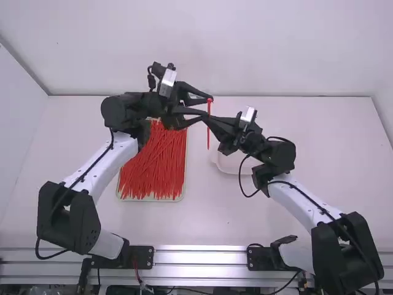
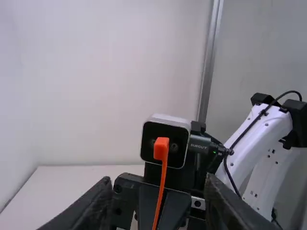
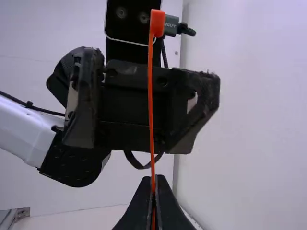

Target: Fasten the cable tie

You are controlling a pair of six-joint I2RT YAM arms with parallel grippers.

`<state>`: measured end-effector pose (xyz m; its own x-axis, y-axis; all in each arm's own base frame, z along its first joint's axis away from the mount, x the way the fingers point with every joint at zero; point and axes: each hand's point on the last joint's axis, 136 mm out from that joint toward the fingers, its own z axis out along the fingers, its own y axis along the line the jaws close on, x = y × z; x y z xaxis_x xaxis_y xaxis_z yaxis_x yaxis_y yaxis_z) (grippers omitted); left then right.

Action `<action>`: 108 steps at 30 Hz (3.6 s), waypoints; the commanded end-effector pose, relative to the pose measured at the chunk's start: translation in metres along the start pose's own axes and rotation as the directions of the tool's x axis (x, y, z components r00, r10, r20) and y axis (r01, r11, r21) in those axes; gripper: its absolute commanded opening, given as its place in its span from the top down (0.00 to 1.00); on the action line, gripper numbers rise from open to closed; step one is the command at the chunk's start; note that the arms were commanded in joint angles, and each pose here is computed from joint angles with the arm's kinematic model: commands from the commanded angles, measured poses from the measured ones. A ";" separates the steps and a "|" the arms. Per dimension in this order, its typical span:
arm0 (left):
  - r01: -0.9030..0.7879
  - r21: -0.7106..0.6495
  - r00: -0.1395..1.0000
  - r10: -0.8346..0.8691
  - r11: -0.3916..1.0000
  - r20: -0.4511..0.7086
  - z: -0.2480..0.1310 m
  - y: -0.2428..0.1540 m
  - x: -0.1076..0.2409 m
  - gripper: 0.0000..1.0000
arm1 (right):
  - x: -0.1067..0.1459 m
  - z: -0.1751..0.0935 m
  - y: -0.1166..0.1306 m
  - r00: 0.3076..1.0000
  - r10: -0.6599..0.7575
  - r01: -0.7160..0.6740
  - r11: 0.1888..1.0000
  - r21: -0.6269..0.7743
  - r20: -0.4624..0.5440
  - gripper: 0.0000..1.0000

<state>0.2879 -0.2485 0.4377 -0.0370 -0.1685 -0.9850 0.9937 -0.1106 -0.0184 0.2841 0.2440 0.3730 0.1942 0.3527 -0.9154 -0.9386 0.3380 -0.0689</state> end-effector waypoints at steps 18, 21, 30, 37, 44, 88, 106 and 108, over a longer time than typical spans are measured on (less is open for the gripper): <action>-0.022 -0.008 0.999 0.022 1.000 0.050 0.005 -0.003 -0.019 0.70 | -0.013 0.005 -0.001 1.000 -0.003 0.003 1.000 -0.002 0.026 1.00; -0.022 -0.007 0.999 0.022 1.000 0.049 0.005 -0.003 -0.019 0.75 | -0.013 0.005 -0.001 1.000 0.005 -0.005 1.000 -0.004 0.026 1.00; -0.019 0.007 0.999 0.019 1.000 0.046 0.009 -0.006 -0.017 0.83 | -0.014 0.007 -0.001 0.999 0.037 -0.037 0.999 0.006 0.035 1.00; -0.020 0.009 0.999 0.020 1.000 0.046 0.010 -0.006 -0.017 0.87 | -0.013 0.007 -0.001 0.999 0.031 -0.032 0.999 0.005 0.033 1.00; -0.022 0.003 0.999 0.022 1.000 0.043 0.007 -0.005 -0.017 0.88 | -0.012 0.005 0.000 0.999 0.034 -0.034 0.999 -0.010 0.023 1.00; 0.059 -0.068 0.998 -0.058 0.996 0.007 -0.010 0.019 -0.006 0.98 | -0.007 -0.012 -0.026 0.970 0.242 -0.241 0.969 0.060 -0.012 0.57; 0.289 -0.315 0.952 -0.306 0.904 -0.003 -0.054 0.079 0.001 0.98 | 0.041 -0.008 -0.022 0.977 -0.095 0.101 0.995 0.024 -0.190 0.01; 0.306 -0.352 0.946 -0.325 0.885 0.005 -0.058 0.086 0.001 0.98 | 0.045 -0.005 -0.017 0.974 -0.113 0.117 0.993 0.005 -0.198 0.01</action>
<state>0.3740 -0.2037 0.4119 -0.4590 -0.1266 -0.8794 0.8671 0.1517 -0.4745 0.3114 0.2436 0.3180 0.0537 0.1877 -0.9808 -0.9274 0.3734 0.0207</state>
